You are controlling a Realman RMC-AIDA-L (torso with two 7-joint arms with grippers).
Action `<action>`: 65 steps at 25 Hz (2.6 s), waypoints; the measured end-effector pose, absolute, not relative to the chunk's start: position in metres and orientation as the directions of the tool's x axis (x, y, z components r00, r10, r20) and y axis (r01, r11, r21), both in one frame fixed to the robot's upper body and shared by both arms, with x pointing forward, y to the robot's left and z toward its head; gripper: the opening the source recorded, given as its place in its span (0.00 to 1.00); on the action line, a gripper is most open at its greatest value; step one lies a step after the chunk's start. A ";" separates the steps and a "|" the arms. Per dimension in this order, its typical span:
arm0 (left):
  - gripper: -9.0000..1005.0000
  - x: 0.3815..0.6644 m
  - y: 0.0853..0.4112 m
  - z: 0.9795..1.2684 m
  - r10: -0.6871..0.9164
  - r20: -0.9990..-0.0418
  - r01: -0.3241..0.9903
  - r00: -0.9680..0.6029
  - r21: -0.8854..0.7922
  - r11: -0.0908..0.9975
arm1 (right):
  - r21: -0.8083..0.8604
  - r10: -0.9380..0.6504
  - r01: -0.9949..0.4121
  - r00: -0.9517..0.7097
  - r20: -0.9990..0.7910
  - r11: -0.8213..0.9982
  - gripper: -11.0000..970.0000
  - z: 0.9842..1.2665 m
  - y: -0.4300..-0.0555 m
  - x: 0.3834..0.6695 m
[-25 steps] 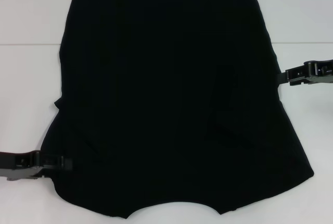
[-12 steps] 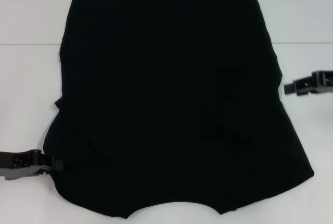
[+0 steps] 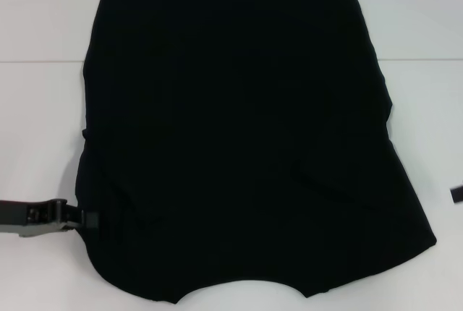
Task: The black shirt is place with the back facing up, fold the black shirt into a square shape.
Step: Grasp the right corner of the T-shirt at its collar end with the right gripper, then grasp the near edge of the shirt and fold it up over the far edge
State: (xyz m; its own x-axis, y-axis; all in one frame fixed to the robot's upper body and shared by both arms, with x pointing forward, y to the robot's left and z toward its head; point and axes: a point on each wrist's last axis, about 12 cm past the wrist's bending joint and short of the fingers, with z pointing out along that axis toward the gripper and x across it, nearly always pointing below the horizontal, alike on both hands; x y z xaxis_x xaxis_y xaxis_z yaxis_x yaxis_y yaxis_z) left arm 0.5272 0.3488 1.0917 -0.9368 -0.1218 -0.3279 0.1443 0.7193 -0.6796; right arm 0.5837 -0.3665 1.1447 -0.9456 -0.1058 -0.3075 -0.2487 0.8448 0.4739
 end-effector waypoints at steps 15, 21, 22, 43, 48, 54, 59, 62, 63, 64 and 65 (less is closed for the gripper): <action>0.07 0.538 0.347 1.098 -0.125 -0.350 0.158 -0.928 -0.676 0.719 | 0.401 -0.177 -0.279 -0.946 -0.273 0.873 0.49 1.118 -0.342 0.582; 0.07 0.539 0.347 1.097 -0.129 -0.347 0.154 -0.929 -0.678 0.719 | 0.390 -0.178 -0.283 -0.942 -0.283 0.876 0.49 1.111 -0.334 0.584; 0.08 0.539 0.347 1.097 -0.129 -0.348 0.154 -0.929 -0.678 0.718 | 0.392 -0.180 -0.285 -0.942 -0.283 0.875 0.49 1.111 -0.333 0.584; 0.10 0.541 0.346 1.096 -0.133 -0.348 0.152 -0.928 -0.679 0.718 | 0.411 -0.243 -0.349 -0.926 -0.289 0.842 0.49 1.102 -0.294 0.588; 0.10 0.541 0.346 1.096 -0.133 -0.348 0.152 -0.928 -0.680 0.717 | 0.457 -0.249 -0.376 -0.916 -0.314 0.807 0.49 1.107 -0.284 0.589; 0.11 0.540 0.346 1.096 -0.134 -0.347 0.151 -0.928 -0.681 0.716 | 0.470 -0.253 -0.370 -0.922 -0.293 0.802 0.49 1.106 -0.285 0.587; 0.12 0.541 0.345 1.096 -0.132 -0.347 0.153 -0.928 -0.683 0.714 | 0.475 -0.247 -0.356 -0.928 -0.277 0.805 0.45 1.102 -0.287 0.584; 0.12 0.541 0.344 1.098 -0.134 -0.352 0.160 -0.926 -0.690 0.706 | 0.475 -0.236 -0.345 -0.932 -0.275 0.809 0.36 1.102 -0.290 0.583; 0.12 0.541 0.344 1.098 -0.133 -0.354 0.163 -0.926 -0.692 0.703 | 0.475 -0.233 -0.342 -0.933 -0.274 0.811 0.33 1.102 -0.291 0.583; 0.12 0.541 0.344 1.098 -0.133 -0.355 0.165 -0.925 -0.693 0.701 | 0.474 -0.230 -0.339 -0.934 -0.274 0.812 0.22 1.102 -0.292 0.583; 0.12 0.542 0.343 1.098 -0.131 -0.356 0.168 -0.925 -0.693 0.701 | 0.474 -0.229 -0.338 -0.934 -0.275 0.813 0.11 1.102 -0.292 0.583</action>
